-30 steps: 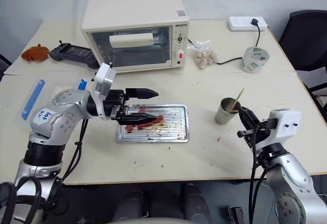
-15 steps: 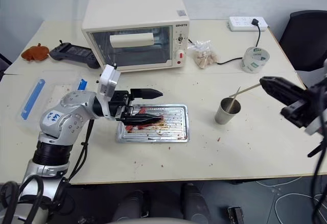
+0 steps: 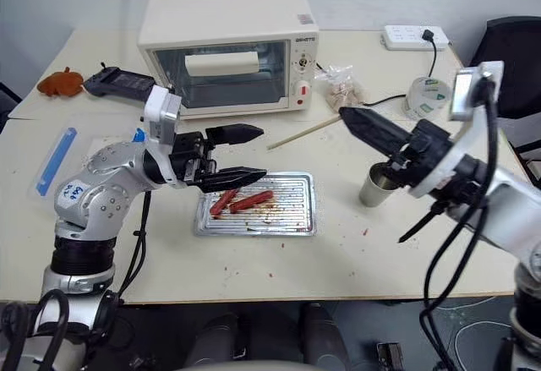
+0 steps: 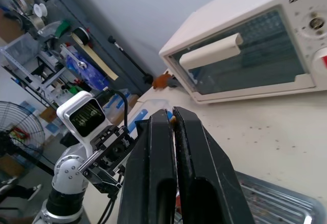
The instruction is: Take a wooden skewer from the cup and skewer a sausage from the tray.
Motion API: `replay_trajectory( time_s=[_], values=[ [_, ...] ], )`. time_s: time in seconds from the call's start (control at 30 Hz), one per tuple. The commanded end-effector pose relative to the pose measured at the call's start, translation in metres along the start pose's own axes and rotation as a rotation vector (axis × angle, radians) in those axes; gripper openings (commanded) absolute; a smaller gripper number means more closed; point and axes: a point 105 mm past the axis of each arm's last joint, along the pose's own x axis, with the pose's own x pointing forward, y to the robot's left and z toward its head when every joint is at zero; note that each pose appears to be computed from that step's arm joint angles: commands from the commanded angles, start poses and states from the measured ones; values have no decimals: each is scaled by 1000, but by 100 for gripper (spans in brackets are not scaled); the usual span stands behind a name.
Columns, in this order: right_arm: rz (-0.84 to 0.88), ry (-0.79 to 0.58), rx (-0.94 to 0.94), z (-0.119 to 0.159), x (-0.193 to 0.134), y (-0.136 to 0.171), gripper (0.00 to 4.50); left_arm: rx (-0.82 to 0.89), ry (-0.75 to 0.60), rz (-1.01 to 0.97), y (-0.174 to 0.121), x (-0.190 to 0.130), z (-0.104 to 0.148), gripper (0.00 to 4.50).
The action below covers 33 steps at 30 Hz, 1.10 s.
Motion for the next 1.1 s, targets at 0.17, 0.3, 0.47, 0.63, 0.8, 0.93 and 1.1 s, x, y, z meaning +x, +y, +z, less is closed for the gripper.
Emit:
replay_trajectory(
  time_s=[0.17,0.3,0.47,0.63,0.8,0.93,1.1],
  values=[
    [64,-36,31,-5,5,16,1,53,-73,10,1,7,16,432],
    [69,-27,36,-10,5,18,1,46,-121,11,4,13,21,432],
    [79,-51,49,-8,5,18,0,45,-153,-5,4,15,21,346],
    [80,-77,57,-3,3,17,0,44,-151,-19,3,17,20,236],
    [80,-72,57,-4,1,16,0,42,-176,-25,3,20,24,236],
    [79,-64,53,-5,0,15,0,44,-195,-37,1,22,29,236],
    [79,-65,54,-5,0,15,0,36,-209,-43,1,23,32,199]
  ],
)
